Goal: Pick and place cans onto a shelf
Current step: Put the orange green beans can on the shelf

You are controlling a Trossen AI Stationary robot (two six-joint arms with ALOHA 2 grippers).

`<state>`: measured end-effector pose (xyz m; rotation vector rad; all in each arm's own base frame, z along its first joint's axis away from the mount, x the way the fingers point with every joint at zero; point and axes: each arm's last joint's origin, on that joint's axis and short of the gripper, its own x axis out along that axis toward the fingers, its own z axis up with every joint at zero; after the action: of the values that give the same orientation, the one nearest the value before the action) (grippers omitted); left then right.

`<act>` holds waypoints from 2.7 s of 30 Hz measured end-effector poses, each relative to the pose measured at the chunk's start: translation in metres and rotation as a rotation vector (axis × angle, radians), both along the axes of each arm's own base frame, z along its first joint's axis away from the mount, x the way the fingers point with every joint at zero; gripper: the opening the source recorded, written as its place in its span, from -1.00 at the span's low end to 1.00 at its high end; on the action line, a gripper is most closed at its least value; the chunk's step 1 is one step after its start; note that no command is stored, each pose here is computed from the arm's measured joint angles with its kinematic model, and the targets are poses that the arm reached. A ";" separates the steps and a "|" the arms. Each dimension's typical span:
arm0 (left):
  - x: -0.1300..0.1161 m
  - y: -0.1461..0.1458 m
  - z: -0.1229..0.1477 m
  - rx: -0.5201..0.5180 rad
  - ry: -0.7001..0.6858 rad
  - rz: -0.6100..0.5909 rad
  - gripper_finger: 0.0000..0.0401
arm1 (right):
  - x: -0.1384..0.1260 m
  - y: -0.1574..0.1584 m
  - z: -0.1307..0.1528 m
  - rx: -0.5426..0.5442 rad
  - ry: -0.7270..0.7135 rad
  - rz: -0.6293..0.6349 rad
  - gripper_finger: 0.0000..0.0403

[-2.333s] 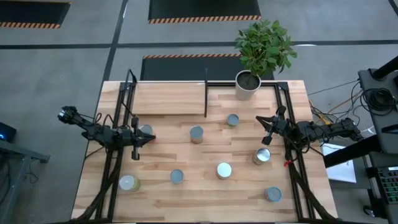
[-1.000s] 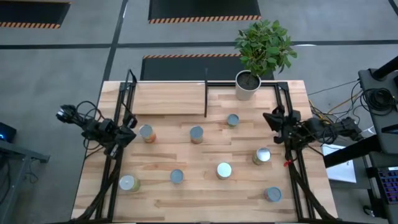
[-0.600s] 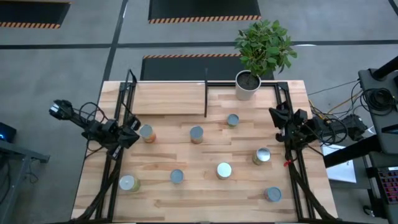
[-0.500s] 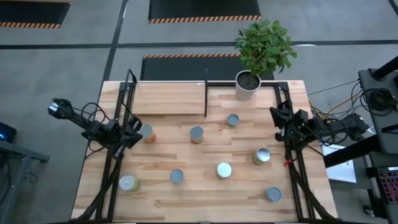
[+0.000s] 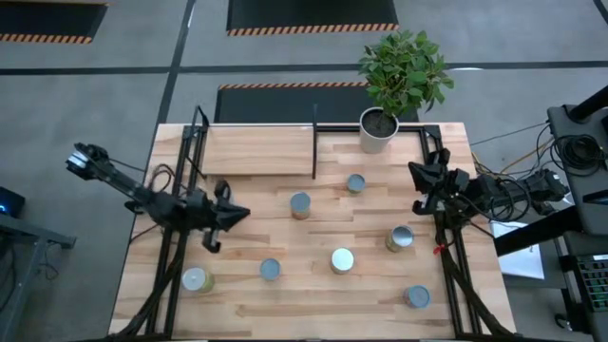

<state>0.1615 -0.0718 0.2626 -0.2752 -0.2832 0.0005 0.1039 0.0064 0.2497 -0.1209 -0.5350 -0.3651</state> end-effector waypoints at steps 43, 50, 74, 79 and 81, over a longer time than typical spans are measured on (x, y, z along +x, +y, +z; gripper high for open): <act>0.130 -0.007 -0.026 0.238 0.918 0.087 -1.00 | 0.000 0.000 0.035 -0.295 0.127 -0.189 -0.96; 0.132 -0.004 -0.025 0.222 0.910 0.097 -1.00 | -0.001 0.000 0.038 -0.327 0.128 -0.215 -0.96; 0.154 0.049 -0.048 0.134 0.973 0.250 0.44 | 0.000 0.000 0.038 -0.320 0.146 -0.204 -0.96; 0.159 0.057 -0.056 0.139 0.996 0.241 0.74 | 0.000 0.000 0.038 -0.304 0.141 -0.194 -0.96; 0.161 0.059 -0.060 0.140 1.004 0.237 0.79 | 0.000 0.000 0.037 -0.303 0.147 -0.191 -0.96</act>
<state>0.3226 -0.0124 0.2030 -0.0755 0.6821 0.3428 0.1043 0.0064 0.2872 -0.4908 -0.4315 -0.4558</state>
